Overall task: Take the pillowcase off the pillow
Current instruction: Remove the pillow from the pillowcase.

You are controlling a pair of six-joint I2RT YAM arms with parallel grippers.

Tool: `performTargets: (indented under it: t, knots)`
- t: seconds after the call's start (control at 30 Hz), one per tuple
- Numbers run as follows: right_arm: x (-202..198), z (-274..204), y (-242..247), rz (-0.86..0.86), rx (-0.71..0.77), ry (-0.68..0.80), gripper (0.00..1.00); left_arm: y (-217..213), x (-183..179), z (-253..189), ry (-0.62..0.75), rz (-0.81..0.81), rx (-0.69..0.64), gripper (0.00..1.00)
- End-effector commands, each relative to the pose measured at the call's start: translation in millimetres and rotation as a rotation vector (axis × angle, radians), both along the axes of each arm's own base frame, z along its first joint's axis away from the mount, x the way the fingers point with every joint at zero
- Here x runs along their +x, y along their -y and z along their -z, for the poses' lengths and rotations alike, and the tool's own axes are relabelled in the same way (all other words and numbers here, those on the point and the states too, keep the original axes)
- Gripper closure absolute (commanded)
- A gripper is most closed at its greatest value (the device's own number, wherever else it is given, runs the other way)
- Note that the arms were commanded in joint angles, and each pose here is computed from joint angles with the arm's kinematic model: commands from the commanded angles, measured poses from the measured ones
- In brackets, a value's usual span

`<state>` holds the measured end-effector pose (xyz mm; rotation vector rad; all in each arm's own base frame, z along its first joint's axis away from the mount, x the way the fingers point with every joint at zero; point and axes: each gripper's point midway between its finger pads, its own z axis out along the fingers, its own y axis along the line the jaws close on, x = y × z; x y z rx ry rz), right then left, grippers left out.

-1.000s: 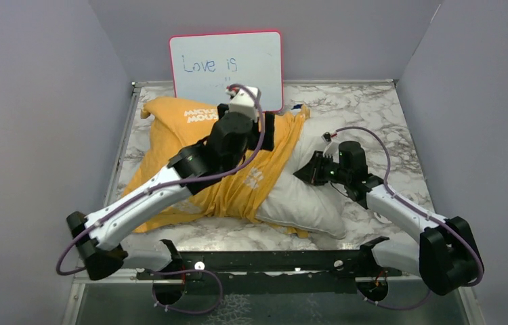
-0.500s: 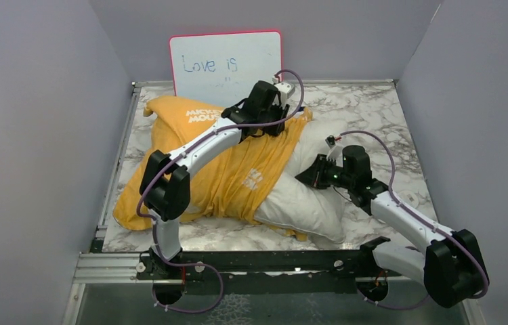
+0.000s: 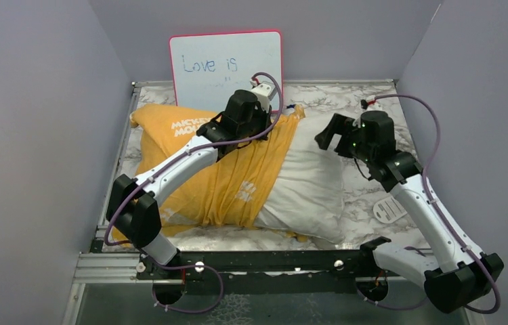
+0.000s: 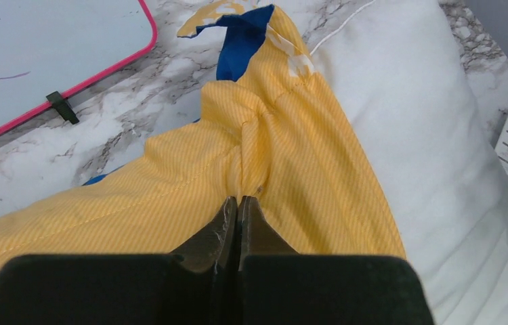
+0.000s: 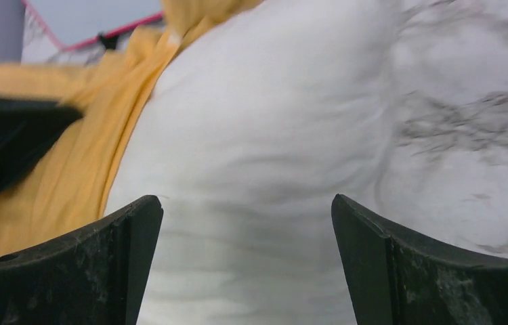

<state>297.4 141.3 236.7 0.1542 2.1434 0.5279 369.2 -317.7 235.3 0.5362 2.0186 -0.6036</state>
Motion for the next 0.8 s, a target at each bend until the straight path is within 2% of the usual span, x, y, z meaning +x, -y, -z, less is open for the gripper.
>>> performTargets:
  t: [0.0,0.1,0.23,0.3,0.4,0.43,0.53,0.57,0.6,0.63,0.67,0.77]
  knots:
    - [17.3,4.9,69.8,0.284,-0.108,-0.072,0.0,-6.6,-12.5,-42.0,0.067,-0.028,-0.109,1.0]
    - [33.2,18.6,71.1,0.229,0.027,-0.146,0.0,-5.7,-19.0,-51.5,0.08,-0.007,-0.14,1.0]
    - [41.7,28.0,21.2,-0.061,0.217,-0.187,0.0,-5.4,-24.3,-55.8,0.077,0.007,-0.163,1.0]
    - [38.7,34.0,-1.4,-0.184,0.31,-0.219,0.06,-5.1,-26.4,-55.5,0.075,0.011,-0.173,1.0]
    - [39.4,33.6,-14.2,-0.26,0.369,-0.202,0.39,-4.1,-29.4,-56.0,0.07,0.022,-0.183,1.0]
    - [42.7,33.7,-11.3,-0.242,0.357,-0.195,0.54,-4.6,-29.9,-56.5,0.072,0.023,-0.183,1.0]
    - [46.0,23.6,-7.5,-0.266,0.3,-0.116,0.87,-5.6,-29.7,-58.7,0.087,0.031,-0.165,1.0]
    - [43.7,17.7,-9.6,-0.302,0.294,-0.084,0.95,-5.2,-28.7,-59.7,0.09,0.035,-0.155,0.91]
    - [40.0,12.8,-12.7,-0.341,0.294,-0.059,0.99,-3.9,-27.5,-60.2,0.091,0.045,-0.142,0.77]
    - [35.4,9.5,-15.7,-0.378,0.297,-0.043,1.0,-0.6,-26.5,-61.1,0.089,0.064,-0.13,0.61]
    - [31.2,6.2,-18.6,-0.411,0.3,-0.028,1.0,4.9,-25.4,-68.9,0.096,0.092,-0.132,0.5]
    - [20.0,0.8,-24.0,-0.478,0.314,0.005,1.0,26.0,-23.9,-72.9,0.077,0.2,-0.121,0.31]
